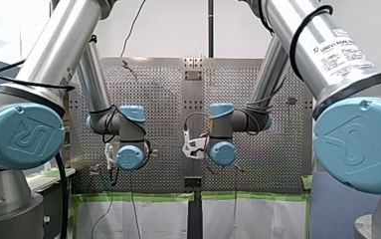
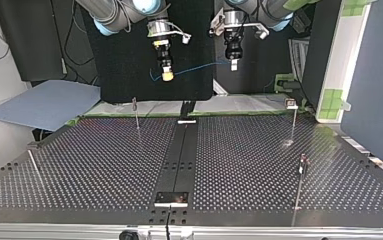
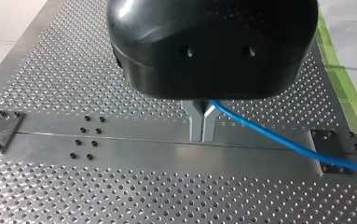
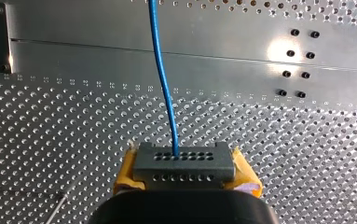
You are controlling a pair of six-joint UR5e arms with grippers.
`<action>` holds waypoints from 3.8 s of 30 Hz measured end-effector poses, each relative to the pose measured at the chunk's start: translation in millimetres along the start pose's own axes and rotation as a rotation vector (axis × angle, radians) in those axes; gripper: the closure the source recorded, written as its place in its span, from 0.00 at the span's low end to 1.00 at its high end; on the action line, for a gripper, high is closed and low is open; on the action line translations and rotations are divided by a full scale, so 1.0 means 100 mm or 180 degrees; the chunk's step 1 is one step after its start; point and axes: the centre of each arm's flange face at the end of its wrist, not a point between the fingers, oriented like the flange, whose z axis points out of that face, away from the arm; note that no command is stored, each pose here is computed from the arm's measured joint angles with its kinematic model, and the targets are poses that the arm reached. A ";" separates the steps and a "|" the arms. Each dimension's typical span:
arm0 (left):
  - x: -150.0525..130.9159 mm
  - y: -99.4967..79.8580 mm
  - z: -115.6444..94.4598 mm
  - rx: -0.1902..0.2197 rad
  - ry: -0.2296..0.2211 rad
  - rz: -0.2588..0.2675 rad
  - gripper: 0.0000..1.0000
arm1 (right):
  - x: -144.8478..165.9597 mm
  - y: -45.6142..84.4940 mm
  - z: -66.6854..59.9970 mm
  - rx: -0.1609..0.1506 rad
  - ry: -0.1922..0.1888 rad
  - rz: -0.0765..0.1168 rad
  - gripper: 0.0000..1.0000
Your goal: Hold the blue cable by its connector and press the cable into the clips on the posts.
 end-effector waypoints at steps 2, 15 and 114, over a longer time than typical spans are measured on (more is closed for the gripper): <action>0.00 0.00 0.00 0.0000 0.0000 0.0000 1.00 | 0.00 0.00 0.00 0.0000 0.0000 0.0000 1.00; 0.00 0.00 0.00 0.0000 0.0000 0.0000 1.00 | 0.00 0.00 0.00 0.0000 0.0000 0.0000 1.00; 0.15 -0.02 -0.12 0.0066 0.0194 0.0162 1.00 | -0.06 -0.08 -0.03 0.0047 -0.0064 -0.0025 1.00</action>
